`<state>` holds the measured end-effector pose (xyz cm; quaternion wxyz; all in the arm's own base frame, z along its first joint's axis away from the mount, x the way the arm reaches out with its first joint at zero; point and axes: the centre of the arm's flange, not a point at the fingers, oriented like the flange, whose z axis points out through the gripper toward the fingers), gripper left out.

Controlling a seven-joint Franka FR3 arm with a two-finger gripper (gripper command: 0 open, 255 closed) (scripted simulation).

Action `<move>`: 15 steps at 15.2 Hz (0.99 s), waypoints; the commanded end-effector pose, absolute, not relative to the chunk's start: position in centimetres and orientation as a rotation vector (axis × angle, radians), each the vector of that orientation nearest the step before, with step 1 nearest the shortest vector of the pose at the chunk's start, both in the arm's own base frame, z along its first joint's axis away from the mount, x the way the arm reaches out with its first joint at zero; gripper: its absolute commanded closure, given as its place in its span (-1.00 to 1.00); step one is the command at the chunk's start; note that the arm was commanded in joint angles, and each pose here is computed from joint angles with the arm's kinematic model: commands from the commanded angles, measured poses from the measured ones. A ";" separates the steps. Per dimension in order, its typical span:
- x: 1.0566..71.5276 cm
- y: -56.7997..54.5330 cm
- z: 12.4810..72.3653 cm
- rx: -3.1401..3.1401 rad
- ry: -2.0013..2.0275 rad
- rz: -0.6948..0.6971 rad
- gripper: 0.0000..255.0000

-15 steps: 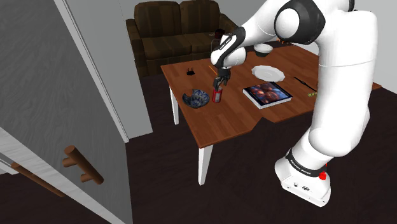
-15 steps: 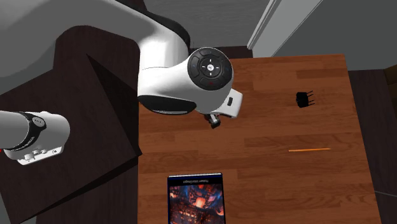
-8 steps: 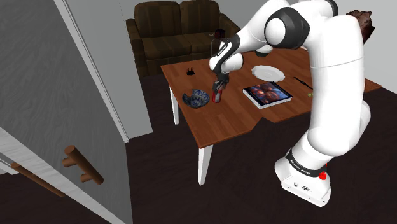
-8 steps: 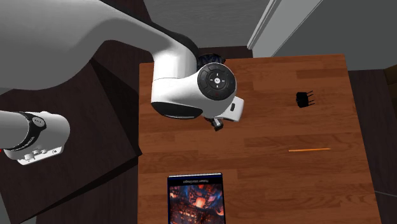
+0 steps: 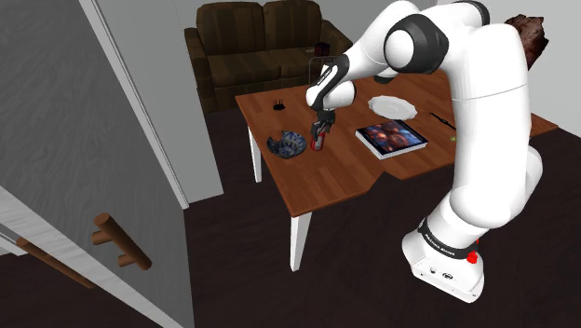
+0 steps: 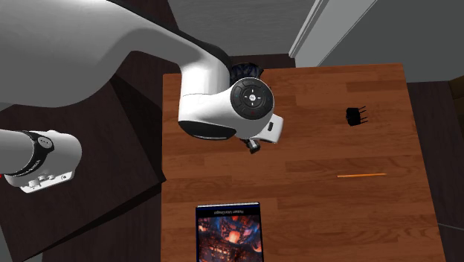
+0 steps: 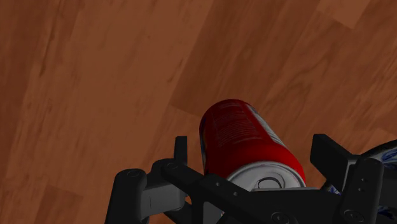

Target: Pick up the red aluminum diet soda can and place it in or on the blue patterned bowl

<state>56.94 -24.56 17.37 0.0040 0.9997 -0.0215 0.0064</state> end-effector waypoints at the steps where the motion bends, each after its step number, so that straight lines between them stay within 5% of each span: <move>1: 56.9 -24.6 17.4 3.133 -0.067 0.020 -1.00; 2: 56.9 -24.6 17.4 3.133 -0.067 0.020 1.00; 15: 56.9 -24.6 19.5 3.133 -0.067 0.020 1.00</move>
